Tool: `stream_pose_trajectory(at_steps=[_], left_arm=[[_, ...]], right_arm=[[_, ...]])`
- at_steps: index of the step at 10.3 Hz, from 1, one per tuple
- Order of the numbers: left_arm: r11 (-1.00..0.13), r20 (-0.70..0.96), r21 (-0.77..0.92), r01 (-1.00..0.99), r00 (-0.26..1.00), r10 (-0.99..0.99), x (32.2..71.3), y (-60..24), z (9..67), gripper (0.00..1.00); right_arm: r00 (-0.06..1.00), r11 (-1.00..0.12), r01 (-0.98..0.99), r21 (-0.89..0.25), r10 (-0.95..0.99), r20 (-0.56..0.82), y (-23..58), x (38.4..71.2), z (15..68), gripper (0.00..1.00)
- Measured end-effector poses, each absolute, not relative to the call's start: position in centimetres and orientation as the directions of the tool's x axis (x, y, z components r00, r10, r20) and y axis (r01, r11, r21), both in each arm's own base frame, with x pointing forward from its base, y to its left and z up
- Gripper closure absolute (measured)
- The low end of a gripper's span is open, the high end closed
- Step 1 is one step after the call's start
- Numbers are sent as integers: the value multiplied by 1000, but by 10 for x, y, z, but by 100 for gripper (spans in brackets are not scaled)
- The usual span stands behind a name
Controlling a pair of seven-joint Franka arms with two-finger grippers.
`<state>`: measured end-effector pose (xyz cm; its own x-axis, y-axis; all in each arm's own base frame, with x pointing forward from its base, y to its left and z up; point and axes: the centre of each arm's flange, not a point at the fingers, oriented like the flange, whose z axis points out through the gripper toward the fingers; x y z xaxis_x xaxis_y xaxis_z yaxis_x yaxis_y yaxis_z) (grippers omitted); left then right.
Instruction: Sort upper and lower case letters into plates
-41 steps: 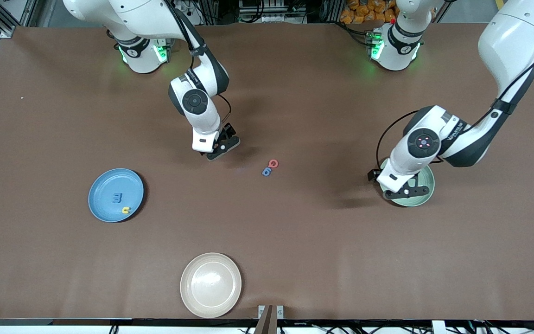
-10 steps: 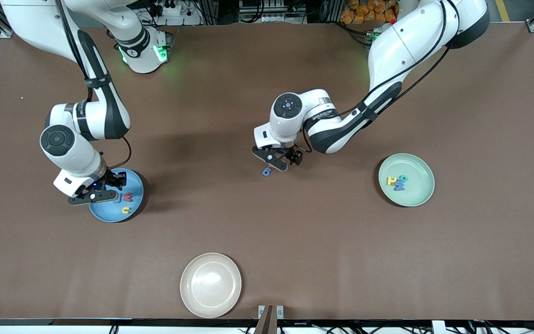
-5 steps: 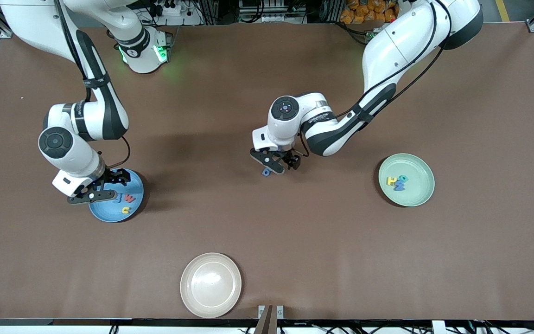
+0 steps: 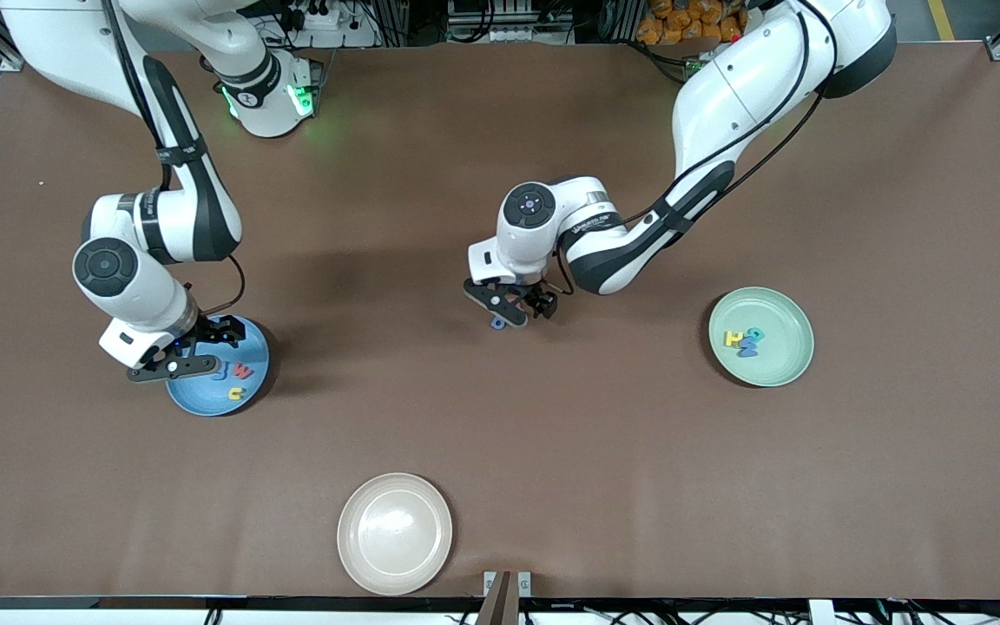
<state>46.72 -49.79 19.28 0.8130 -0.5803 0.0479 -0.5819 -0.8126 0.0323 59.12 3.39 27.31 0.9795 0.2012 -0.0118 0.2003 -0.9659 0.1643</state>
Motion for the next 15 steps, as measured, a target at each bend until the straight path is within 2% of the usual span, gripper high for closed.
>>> stream_pose_trajectory(at_steps=[7, 15], left_arm=[[-809, 42, 8, -588, 808, -587, 466, -501, 182, 17], [-806, 44, 3, -592, 805, -592, 464, -505, 179, 22]], right_arm=[[973, -959, 231, 161, 231, -20, 62, 598, 287, 0], [978, -964, 210, 164, 209, -25, 114, 591, 289, 0]])
